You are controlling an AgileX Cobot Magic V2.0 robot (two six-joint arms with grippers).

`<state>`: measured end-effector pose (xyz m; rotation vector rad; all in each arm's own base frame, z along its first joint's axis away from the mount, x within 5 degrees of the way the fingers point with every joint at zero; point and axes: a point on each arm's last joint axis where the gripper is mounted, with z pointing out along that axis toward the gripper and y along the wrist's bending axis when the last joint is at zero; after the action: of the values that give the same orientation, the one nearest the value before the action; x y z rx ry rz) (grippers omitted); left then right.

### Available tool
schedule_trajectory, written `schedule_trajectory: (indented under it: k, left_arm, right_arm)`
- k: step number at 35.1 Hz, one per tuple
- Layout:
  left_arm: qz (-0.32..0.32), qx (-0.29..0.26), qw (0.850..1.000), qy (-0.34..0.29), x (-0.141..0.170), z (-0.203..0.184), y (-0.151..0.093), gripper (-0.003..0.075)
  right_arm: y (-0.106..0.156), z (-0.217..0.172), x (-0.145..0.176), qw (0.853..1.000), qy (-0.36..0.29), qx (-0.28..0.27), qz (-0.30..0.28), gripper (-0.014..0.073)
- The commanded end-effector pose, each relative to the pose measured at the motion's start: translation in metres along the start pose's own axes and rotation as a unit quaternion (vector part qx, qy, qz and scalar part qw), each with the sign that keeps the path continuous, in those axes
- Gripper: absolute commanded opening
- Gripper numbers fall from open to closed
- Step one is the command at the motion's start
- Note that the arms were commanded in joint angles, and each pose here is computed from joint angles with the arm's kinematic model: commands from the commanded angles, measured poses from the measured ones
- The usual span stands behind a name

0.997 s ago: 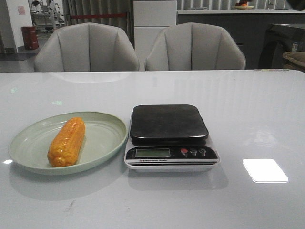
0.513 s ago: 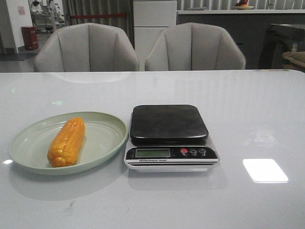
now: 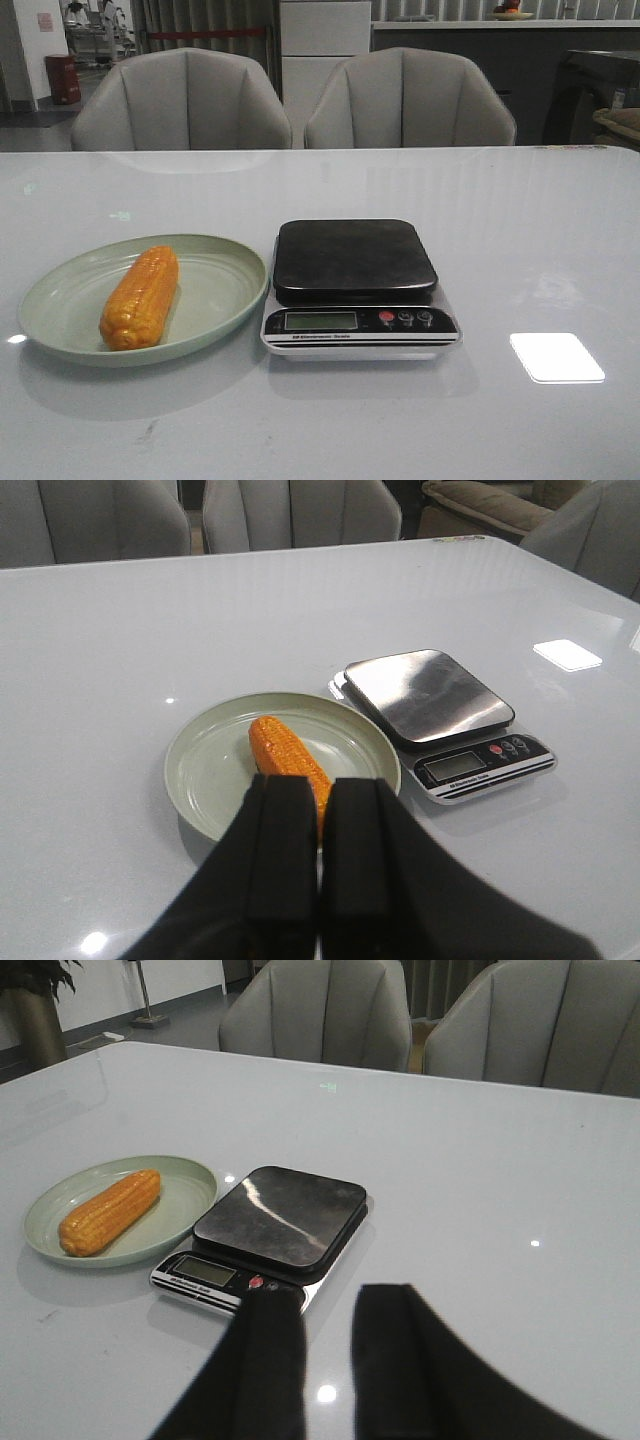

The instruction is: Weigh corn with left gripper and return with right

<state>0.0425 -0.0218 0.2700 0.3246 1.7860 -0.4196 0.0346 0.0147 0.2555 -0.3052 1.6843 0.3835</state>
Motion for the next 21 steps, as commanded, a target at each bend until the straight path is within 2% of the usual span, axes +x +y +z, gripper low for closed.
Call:
schedule_trajectory:
  k: [1, 3, 21]
  left_arm:
    - [-0.002, 0.006, 0.999, -0.051, -0.0156, -0.0028, -0.0019, 0.0114]
    - [-0.002, 0.006, 0.999, -0.051, -0.0156, -0.0028, -0.0019, 0.0114]
    - [-0.002, 0.006, 0.999, -0.051, -0.0156, -0.0028, -0.0019, 0.0114]
  right_arm:
    - [0.0005, -0.0018, -0.0162, 0.998, -0.06, 0.002, -0.02, 0.0181]
    - [0.0006, -0.0017, -0.0167, 0.998, -0.064, 0.002, -0.02, 0.0202]
    - [0.0007, -0.0017, -0.0166, 0.998, -0.063, 0.001, -0.019, 0.0197]
